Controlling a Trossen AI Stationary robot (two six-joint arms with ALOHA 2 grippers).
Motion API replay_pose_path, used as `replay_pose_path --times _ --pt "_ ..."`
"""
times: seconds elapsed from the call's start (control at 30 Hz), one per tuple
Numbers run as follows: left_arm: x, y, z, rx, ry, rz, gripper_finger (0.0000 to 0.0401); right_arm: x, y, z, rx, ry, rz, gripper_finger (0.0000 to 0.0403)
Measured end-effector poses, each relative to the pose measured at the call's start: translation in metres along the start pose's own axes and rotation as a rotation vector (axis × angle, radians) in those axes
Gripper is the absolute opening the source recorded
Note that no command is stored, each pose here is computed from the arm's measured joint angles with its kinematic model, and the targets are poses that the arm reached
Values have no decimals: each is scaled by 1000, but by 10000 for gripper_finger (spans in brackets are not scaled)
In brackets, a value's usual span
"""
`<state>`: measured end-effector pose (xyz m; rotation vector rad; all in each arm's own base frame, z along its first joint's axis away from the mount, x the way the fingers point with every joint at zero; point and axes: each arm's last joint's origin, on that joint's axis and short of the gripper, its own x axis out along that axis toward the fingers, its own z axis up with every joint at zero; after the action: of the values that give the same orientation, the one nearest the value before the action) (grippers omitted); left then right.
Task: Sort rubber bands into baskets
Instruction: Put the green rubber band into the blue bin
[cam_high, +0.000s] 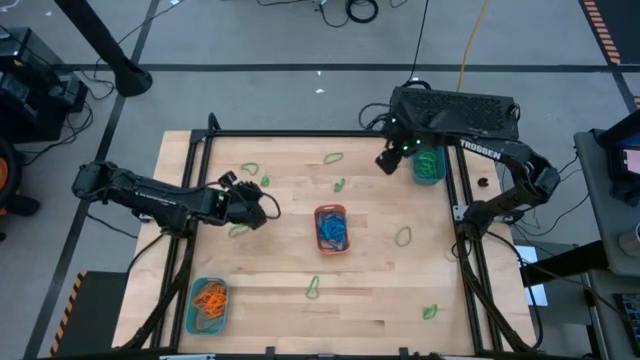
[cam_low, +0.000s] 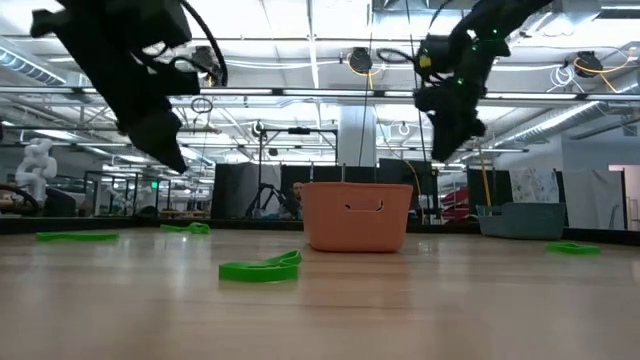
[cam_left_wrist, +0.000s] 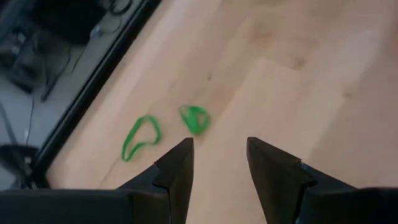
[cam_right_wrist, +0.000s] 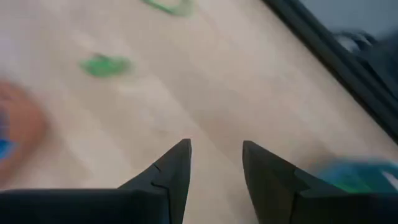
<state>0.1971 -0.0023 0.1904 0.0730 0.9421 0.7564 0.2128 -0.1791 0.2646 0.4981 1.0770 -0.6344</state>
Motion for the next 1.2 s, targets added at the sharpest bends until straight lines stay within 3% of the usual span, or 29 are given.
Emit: replay_pose_path --times 0.27,0.43,0.73,0.93,1.2 --pt "42 21 -15 -113 67 -22 157 -3 69 12 -202 -213 253 137" --pt "60 45 -1 -306 -4 -7 157 -6 95 17 -320 -345 309 137" --pt "91 49 -1 -346 53 -39 157 -8 101 18 -335 -380 324 137" --pt "117 50 -10 -342 136 13 157 -8 100 18 -332 -374 320 137" --pt "129 50 -15 -349 186 8 157 -7 99 16 -332 -349 316 137"
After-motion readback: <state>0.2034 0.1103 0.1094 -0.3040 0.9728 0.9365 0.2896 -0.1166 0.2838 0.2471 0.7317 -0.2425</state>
